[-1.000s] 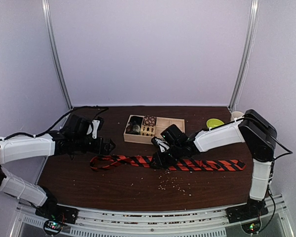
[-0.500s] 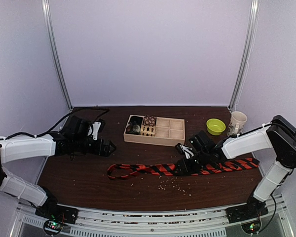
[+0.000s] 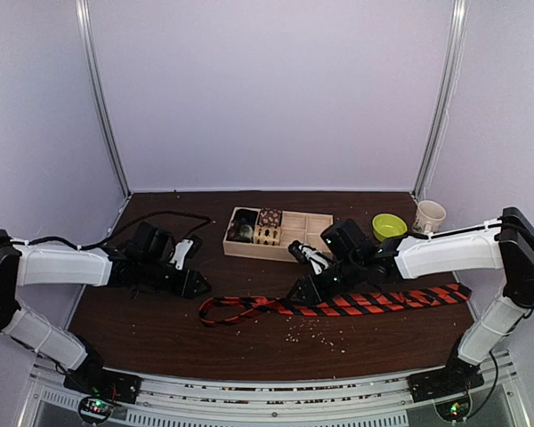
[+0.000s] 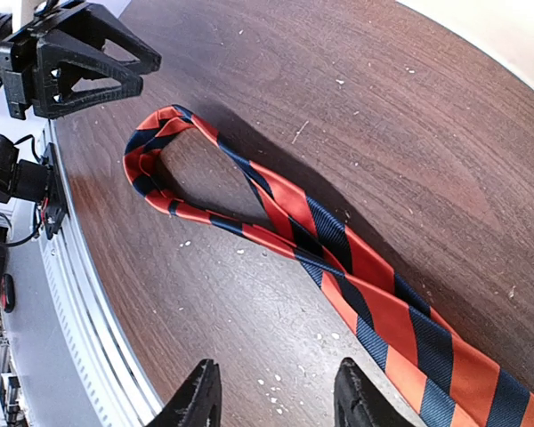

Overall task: Roll the ties
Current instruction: Fold the tie at the center of the board.

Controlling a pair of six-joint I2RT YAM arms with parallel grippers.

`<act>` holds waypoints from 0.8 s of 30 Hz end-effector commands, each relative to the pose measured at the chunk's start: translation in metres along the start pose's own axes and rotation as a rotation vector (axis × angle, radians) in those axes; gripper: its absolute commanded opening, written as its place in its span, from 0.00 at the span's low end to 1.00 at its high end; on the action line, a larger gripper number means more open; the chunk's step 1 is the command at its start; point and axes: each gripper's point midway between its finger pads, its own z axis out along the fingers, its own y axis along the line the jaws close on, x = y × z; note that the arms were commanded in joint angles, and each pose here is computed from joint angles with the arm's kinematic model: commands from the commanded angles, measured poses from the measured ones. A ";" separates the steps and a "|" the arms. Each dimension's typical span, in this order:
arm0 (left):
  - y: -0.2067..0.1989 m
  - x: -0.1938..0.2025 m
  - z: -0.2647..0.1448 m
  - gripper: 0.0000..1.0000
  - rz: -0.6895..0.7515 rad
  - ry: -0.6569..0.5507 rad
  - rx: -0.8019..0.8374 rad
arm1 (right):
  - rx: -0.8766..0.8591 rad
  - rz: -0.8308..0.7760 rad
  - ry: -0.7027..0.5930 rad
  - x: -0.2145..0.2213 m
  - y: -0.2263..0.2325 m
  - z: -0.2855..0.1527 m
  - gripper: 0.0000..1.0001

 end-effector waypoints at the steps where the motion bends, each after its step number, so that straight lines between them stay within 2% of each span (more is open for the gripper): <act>1: -0.031 -0.021 0.010 0.40 0.101 -0.010 0.135 | 0.024 -0.032 -0.045 -0.012 -0.002 -0.001 0.45; 4: -0.030 -0.021 0.022 0.40 0.120 0.020 0.130 | 0.026 -0.027 -0.052 -0.016 -0.002 0.002 0.45; 10: -0.027 -0.017 0.044 0.28 0.126 0.079 0.146 | 0.037 -0.014 -0.066 -0.020 -0.006 0.000 0.43; 13: -0.029 -0.017 0.047 0.28 0.134 0.077 0.164 | 0.038 0.002 -0.061 -0.019 -0.009 0.001 0.42; 16: -0.030 -0.020 0.041 0.37 0.136 0.050 0.159 | 0.034 0.009 -0.060 -0.017 -0.012 0.002 0.42; 20: -0.035 -0.019 0.029 0.42 0.151 0.018 0.176 | 0.033 0.012 -0.063 -0.019 -0.013 0.004 0.42; 24: -0.032 -0.007 0.028 0.50 0.149 0.046 0.168 | 0.028 0.015 -0.068 -0.025 -0.014 0.009 0.45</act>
